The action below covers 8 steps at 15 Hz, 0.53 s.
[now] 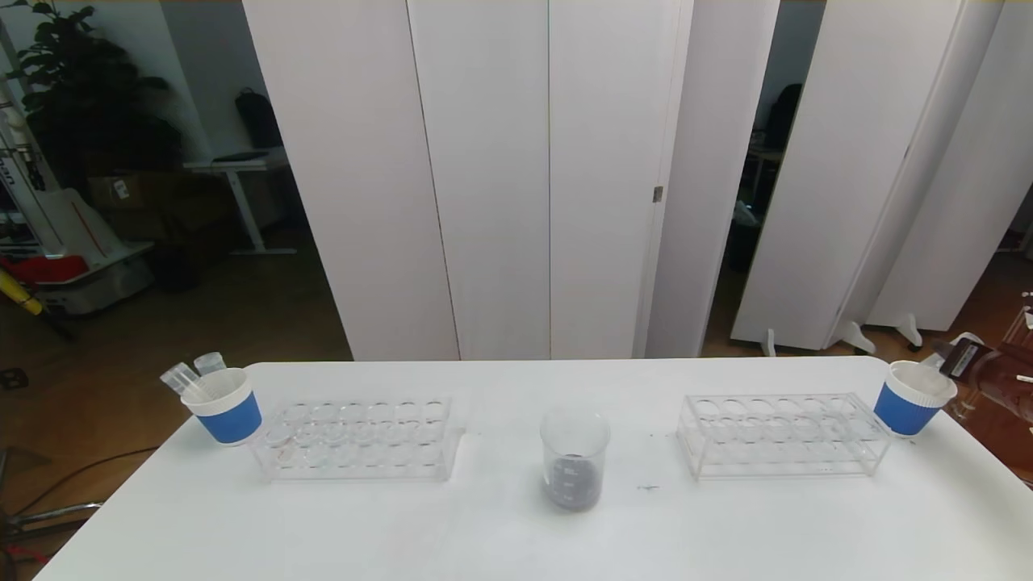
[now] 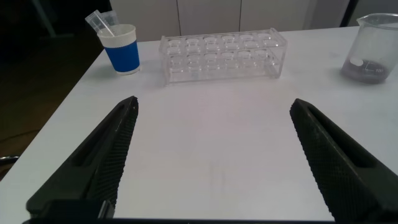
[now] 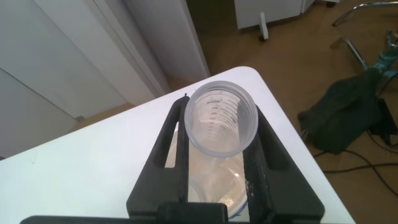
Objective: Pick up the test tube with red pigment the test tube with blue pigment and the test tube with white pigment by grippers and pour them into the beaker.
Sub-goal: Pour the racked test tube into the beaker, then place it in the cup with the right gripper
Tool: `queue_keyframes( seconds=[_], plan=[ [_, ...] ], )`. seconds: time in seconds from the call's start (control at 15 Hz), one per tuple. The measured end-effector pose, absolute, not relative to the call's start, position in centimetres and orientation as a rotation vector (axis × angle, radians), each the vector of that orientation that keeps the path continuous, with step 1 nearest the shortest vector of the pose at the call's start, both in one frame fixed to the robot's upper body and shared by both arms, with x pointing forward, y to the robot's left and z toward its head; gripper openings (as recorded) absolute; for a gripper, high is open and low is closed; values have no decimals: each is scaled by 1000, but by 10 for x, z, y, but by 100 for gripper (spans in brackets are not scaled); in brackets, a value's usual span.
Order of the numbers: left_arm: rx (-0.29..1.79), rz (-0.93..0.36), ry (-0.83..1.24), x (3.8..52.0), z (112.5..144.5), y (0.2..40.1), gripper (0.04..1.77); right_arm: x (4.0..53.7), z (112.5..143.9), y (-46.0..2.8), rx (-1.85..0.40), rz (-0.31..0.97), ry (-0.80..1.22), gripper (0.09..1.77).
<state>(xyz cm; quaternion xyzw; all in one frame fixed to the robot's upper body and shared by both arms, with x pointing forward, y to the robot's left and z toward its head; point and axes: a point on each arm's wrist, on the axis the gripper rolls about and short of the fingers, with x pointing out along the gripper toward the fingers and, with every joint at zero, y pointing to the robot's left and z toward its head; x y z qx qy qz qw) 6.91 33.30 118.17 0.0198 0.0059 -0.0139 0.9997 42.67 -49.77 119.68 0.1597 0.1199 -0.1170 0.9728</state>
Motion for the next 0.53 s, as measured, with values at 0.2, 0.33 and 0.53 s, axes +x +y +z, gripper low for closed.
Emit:
queue_keyframes(
  seconds=[0.2, 0.33, 0.53],
  plan=[
    [40, -28, 12, 69, 1182, 333, 174, 426, 1197, -498, 319, -235, 240, 87],
    [40, -28, 12, 69, 1182, 333, 174, 426, 1198, -498, 309, -234, 237, 156],
    [40, -28, 11, 69, 1182, 333, 174, 427, 1199, -497, 296, -234, 237, 175]
  ],
)
